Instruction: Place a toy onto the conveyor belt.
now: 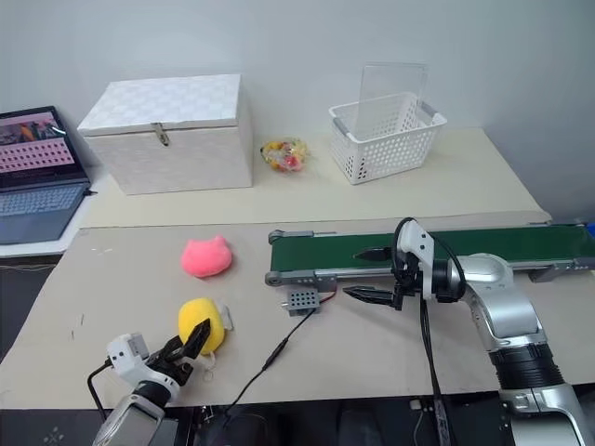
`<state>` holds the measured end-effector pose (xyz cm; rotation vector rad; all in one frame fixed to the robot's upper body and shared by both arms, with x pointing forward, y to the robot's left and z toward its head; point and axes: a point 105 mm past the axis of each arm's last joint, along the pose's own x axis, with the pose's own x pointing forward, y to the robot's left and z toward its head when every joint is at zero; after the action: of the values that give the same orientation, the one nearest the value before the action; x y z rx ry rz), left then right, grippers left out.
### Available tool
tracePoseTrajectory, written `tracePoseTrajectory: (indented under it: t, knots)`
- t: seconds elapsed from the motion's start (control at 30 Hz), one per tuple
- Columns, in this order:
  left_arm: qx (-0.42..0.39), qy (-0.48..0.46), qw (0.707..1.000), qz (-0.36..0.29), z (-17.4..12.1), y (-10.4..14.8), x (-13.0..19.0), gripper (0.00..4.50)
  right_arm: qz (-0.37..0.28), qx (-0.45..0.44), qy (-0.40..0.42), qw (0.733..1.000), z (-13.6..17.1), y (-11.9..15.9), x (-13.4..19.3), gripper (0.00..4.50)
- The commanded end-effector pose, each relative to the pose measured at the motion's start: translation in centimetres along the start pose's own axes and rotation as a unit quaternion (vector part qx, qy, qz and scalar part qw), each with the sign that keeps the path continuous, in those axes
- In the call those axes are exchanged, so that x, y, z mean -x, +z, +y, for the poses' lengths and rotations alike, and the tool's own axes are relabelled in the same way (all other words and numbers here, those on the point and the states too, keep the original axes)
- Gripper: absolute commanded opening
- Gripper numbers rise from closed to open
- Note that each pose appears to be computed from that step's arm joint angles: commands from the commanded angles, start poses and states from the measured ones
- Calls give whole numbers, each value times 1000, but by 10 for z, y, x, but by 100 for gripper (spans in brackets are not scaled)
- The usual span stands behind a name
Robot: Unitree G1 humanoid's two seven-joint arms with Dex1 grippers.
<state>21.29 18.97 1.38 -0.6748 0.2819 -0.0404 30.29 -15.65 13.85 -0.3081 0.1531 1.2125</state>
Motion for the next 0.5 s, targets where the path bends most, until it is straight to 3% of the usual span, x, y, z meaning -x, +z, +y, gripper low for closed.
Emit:
tracePoseTrajectory:
  t: [0.03,0.17,0.2,0.37,0.5]
  knots:
    - [30,-37,998,40,-15,-19,-4,338,-16,18,-11,1000,-4,12,4,450]
    - [29,-46,998,37,-20,-16,-5,178,-17,16,-11,1000,-3,12,3,450]
    - [28,-48,998,36,-21,-15,-5,155,-17,15,-11,1000,-3,12,3,450]
    - [9,-43,999,20,-22,-8,-7,155,-15,13,-11,1000,-3,9,1,450]
    - [-79,-19,994,-67,-25,31,-12,155,-15,11,-10,1000,-2,8,0,450]
